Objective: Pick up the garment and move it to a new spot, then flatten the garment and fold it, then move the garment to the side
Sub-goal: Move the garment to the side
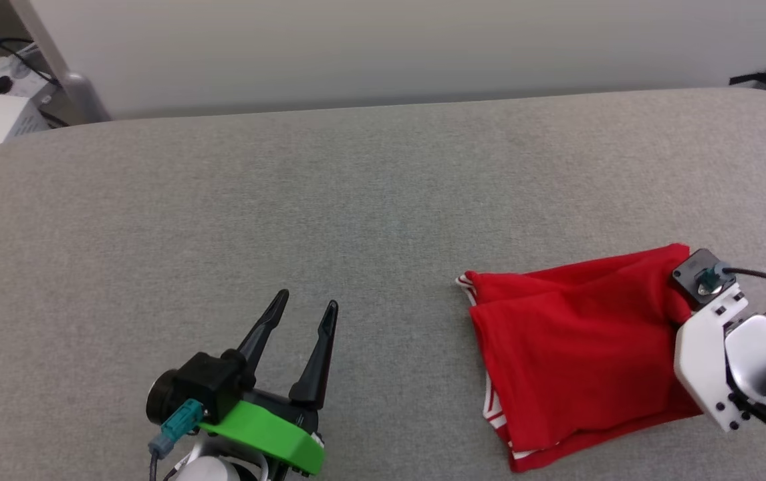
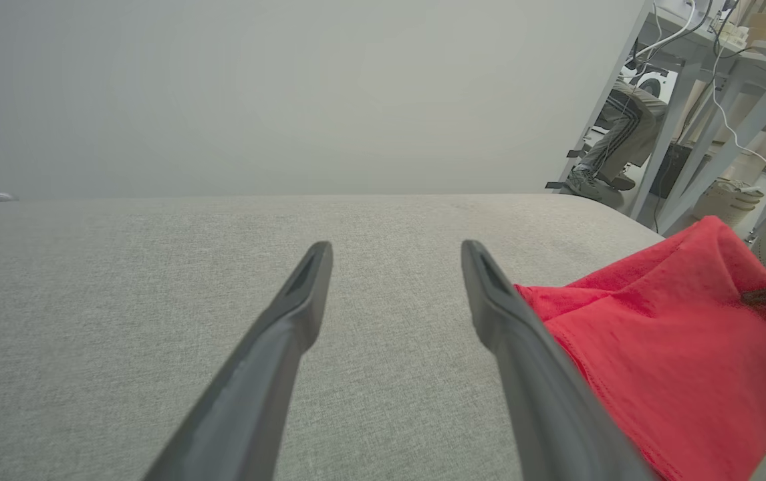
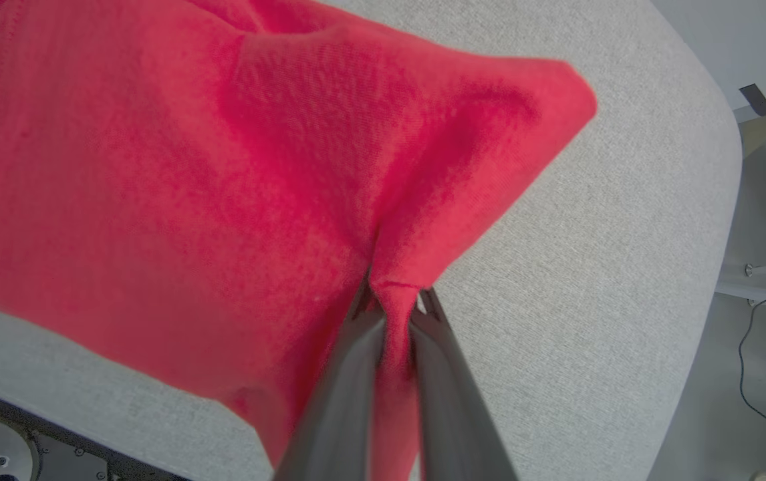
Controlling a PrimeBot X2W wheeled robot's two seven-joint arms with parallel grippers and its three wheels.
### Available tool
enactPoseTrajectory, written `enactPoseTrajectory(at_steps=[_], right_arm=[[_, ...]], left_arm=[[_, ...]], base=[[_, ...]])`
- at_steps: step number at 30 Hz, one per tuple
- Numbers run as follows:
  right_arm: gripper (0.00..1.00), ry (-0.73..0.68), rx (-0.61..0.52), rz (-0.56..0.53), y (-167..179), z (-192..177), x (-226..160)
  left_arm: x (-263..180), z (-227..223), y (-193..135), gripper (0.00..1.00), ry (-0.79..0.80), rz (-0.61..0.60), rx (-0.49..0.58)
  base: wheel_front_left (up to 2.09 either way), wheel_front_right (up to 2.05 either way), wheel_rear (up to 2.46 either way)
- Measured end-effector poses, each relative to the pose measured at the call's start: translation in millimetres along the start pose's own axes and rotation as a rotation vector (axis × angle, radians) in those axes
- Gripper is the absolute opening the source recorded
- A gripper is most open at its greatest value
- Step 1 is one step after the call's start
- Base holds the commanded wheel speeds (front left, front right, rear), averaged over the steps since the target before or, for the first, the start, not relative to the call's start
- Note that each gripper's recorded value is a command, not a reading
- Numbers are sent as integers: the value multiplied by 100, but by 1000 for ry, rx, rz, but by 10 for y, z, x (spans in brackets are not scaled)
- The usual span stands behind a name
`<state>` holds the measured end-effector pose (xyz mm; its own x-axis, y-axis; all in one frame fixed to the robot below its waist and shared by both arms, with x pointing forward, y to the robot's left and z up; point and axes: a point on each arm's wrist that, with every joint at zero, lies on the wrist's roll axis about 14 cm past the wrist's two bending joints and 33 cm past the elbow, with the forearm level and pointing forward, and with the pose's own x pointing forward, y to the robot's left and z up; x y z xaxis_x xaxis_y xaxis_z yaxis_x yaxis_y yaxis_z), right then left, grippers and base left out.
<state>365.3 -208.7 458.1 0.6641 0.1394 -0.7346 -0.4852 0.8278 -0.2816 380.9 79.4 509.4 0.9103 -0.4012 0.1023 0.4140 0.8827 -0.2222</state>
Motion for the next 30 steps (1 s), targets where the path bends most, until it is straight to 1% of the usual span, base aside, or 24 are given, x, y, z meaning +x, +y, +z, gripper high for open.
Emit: enactPoseTrajectory(at_steps=[6, 11, 15, 20, 21, 24, 30], right_arm=[[0, 60, -21, -106, -528, -215, -110], [0, 119, -1, -182, -916, -487, -65], [0, 187, 33, -268, -1284, -820, -52], [0, 258, 42, -384, -1732, -1181, -78], [0, 275, 63, -432, -1905, -1286, -98], [0, 313, 61, -507, -2168, -1457, -160], [0, 327, 56, -603, -2515, -1585, -140]], left_arm=[[326, -29, -283, 100, -8, -133, -9], [552, -132, -346, 100, 3, -204, -9], [708, -252, -374, 100, 15, -254, -14], [886, -387, -376, 100, 28, -293, -36], [950, -432, -367, 100, 33, -304, -42], [1040, -497, -322, 100, 37, -313, -48], [1131, -647, -202, 100, 52, -301, -66]], base=[[0, 0, 0], [0, 0, 0], [0, 0, 0], [0, 0, 0], [0, 0, 0], [0, 0, 0], [0, 0, 0]])
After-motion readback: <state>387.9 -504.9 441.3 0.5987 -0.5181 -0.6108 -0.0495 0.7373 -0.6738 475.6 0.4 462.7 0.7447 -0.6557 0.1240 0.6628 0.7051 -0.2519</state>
